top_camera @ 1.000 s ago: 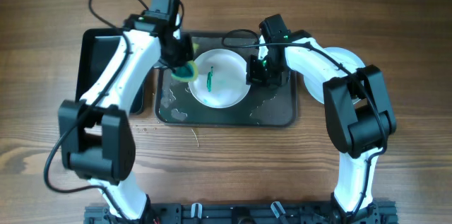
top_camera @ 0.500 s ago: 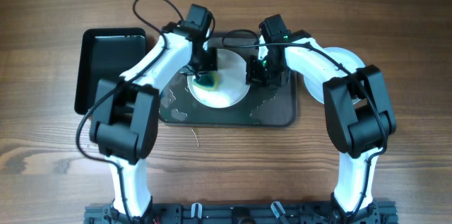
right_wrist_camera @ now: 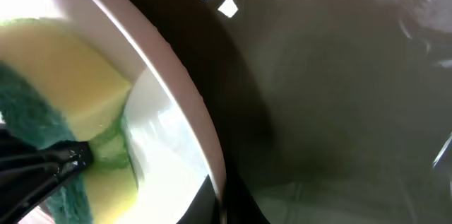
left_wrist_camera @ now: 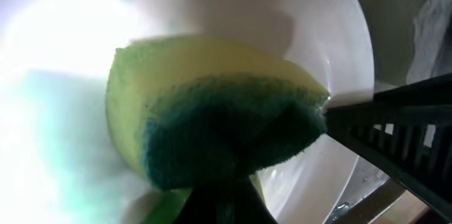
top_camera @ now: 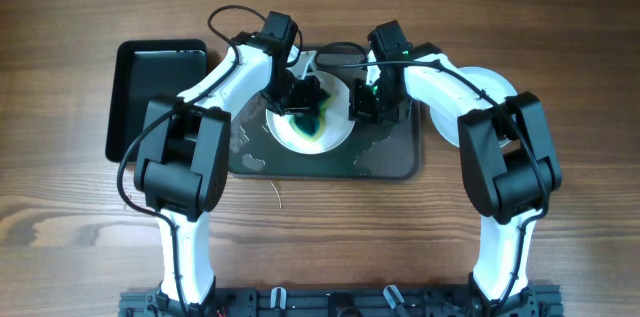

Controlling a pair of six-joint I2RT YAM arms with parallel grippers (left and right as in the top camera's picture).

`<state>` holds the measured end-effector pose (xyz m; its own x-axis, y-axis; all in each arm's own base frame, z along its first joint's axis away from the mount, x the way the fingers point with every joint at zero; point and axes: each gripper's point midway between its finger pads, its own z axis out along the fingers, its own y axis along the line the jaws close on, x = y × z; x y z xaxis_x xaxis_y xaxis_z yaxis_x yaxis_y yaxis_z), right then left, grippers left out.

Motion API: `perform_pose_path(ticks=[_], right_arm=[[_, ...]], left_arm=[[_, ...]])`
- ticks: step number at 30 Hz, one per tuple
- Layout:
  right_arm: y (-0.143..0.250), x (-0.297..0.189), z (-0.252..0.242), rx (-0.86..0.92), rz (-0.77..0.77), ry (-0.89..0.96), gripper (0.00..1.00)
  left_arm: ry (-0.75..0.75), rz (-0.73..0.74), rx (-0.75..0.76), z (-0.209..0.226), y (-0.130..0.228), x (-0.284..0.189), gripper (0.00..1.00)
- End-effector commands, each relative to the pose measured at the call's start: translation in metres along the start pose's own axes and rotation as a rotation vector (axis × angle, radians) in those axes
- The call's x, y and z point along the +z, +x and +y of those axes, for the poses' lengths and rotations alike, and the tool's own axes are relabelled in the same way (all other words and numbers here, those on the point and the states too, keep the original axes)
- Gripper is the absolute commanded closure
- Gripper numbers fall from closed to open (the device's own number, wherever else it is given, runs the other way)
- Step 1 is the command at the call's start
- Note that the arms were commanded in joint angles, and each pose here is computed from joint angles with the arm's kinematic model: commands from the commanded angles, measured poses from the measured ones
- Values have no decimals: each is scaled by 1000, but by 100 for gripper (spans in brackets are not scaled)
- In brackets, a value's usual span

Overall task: Clean dirty plates on tray and stack at the side
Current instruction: 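Scrub the plate with the sponge while right gripper holds the rim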

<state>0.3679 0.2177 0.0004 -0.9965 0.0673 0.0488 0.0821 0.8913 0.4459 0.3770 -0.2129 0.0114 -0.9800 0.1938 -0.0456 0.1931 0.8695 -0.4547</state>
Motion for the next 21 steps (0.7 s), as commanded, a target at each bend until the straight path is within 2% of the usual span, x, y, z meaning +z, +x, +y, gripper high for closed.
perform_pose_path(ticks=[1,3,5,7,10,13,15,17,19,21], right_arm=[[7,5,-4,-2,18,11,96],[7,5,-4,-2,17,11,96],[7,5,-5,-3,17,12,96],[7,5,-4,-3,17,11,96],[7,5,-4,-2,17,11,96],[7,5,-4,-3,17,11,96],[7,5,-4,-2,17,11,96],[7,5,-4,-2,17,11,96],[7,5,-4,-3,17,11,96],[7,5,-4,-3,17,11,96]], left_arm=[[-399,-45,-222,71,4,5,96],[-720,-143,-398,120,9,-30,96],[-888,-184,-449,141,14,-55,96],[-930,-179,-453,147,17,-62,96],[-895,-136,-462,142,24,-57,96],[-711,-43,-441,117,31,-33,96],[-502,34,-343,87,30,-12,96],[-220,95,-206,41,27,5,96],[1,107,-113,4,23,9,96],[90,81,-87,-12,15,10,96]])
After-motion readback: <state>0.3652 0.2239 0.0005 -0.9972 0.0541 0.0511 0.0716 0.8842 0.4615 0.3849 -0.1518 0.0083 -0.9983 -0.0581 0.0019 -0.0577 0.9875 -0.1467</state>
